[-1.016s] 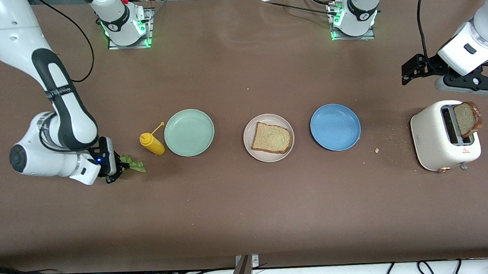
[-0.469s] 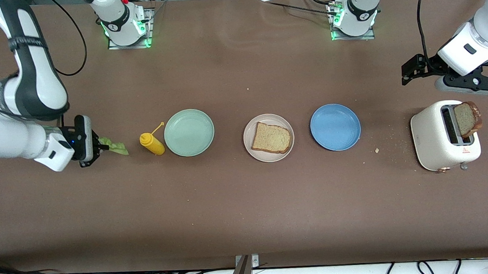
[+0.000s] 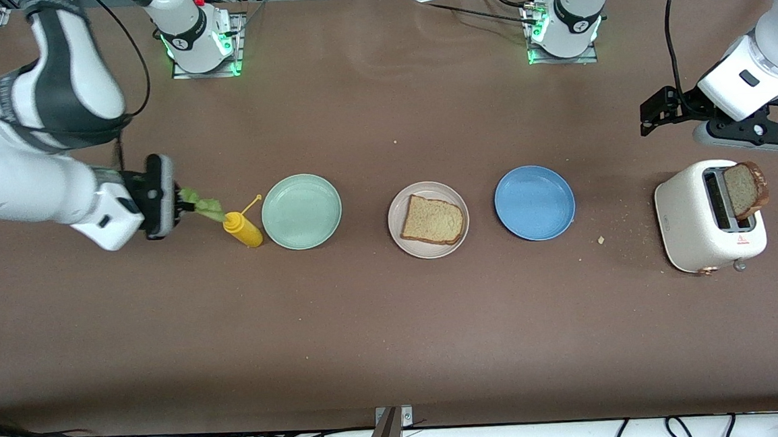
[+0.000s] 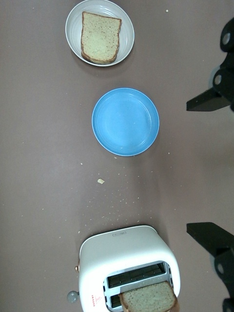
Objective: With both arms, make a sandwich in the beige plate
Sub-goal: 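Carry the lettuce with the right gripper onto the bread slice, then open the right gripper over the bread and withdraw it to rest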
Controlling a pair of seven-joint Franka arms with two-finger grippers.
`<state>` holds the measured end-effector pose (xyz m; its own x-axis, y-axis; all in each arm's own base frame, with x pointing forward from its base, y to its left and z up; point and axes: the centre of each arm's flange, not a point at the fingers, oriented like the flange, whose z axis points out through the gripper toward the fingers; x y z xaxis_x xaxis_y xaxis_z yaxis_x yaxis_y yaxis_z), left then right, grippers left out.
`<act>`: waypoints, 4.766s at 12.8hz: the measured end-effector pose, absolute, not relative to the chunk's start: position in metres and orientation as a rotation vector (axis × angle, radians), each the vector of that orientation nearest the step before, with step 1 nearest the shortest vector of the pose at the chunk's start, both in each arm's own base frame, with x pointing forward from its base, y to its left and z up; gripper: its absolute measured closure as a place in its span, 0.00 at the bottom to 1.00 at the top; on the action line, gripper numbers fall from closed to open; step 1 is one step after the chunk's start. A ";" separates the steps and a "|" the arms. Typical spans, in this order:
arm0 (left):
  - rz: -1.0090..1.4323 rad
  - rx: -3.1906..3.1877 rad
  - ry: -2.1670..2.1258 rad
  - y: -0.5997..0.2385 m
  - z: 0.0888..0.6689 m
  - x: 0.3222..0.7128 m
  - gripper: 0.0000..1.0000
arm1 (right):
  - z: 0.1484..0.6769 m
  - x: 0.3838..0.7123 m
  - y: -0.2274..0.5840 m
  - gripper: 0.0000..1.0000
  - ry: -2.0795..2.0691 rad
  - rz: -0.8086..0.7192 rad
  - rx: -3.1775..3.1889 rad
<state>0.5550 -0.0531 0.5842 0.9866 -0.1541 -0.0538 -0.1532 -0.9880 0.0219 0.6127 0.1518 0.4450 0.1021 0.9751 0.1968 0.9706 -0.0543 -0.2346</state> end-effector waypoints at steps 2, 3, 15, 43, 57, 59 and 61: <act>-0.087 3.113 -0.241 -0.053 0.584 0.555 0.00 | 0.446 0.596 0.222 0.98 -1.872 0.076 -2.163; -0.086 3.113 -0.241 -0.053 0.584 0.555 0.00 | 0.447 0.588 0.258 0.98 -1.835 0.088 -2.213; -0.094 3.113 -0.241 -0.053 0.582 0.556 0.00 | 0.324 0.525 0.576 0.98 -1.115 -0.132 -2.688; -0.092 3.112 -0.246 -0.055 0.580 0.558 0.00 | 0.231 0.563 0.562 0.22 -1.143 -0.385 -2.725; -0.206 3.211 0.092 0.129 0.488 0.608 0.00 | 0.481 0.639 0.096 0.00 -0.698 -0.003 -2.950; -0.161 3.222 0.053 0.149 0.471 0.616 0.00 | 0.517 0.614 0.052 0.00 -0.648 0.018 -2.981; -0.085 3.227 -0.021 0.184 0.444 0.616 0.00 | 0.549 0.587 0.026 0.00 -0.602 0.019 -2.985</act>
